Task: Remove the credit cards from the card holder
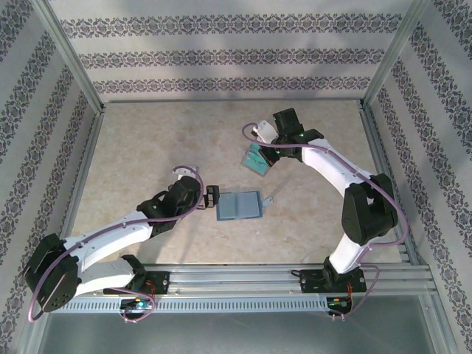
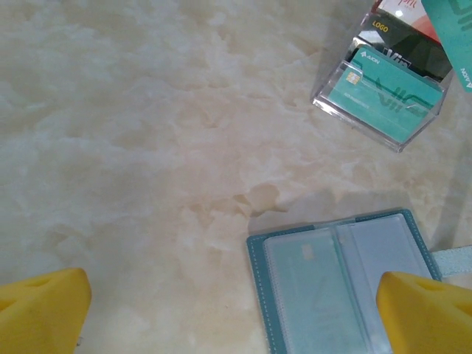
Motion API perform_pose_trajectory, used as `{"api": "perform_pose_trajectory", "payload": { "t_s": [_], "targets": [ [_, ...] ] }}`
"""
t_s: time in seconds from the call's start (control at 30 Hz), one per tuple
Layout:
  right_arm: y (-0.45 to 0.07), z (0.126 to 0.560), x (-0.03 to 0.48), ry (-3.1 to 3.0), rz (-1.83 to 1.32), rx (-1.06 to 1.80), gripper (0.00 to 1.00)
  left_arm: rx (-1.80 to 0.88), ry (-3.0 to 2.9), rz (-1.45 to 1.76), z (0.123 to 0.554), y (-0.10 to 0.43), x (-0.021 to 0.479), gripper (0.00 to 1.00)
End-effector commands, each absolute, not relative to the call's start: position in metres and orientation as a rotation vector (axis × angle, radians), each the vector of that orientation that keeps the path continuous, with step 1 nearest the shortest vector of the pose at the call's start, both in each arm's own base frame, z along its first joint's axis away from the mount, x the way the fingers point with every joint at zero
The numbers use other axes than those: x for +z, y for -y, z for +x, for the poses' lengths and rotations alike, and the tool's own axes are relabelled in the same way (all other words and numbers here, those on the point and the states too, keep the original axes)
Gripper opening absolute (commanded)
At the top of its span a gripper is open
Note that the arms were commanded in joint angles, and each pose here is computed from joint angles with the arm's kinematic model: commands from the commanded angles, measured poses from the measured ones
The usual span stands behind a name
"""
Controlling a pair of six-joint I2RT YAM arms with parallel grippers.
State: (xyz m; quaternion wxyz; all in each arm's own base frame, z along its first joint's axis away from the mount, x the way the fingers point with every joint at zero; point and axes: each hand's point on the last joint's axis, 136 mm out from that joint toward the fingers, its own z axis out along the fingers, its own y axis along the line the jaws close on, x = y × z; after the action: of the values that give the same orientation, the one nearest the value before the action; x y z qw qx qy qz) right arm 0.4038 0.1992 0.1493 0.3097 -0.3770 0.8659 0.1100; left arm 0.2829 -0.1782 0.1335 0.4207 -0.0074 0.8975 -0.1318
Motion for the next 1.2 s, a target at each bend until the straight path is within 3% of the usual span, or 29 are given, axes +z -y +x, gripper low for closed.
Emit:
{"api": "perform_pose_trajectory", "payload": {
  "t_s": [0.0, 1.17],
  "targets": [
    [-0.202, 0.405, 0.155, -2.254, -1.058, 0.326, 0.00, -0.247, -2.244, -0.028, 0.282, 0.160, 0.131, 0.99],
    [-0.202, 0.429, 0.117, -2.324, -1.275, 0.265, 0.00, -0.261, -2.247, -0.128, 0.282, 0.131, 0.135, 0.99]
  ]
}}
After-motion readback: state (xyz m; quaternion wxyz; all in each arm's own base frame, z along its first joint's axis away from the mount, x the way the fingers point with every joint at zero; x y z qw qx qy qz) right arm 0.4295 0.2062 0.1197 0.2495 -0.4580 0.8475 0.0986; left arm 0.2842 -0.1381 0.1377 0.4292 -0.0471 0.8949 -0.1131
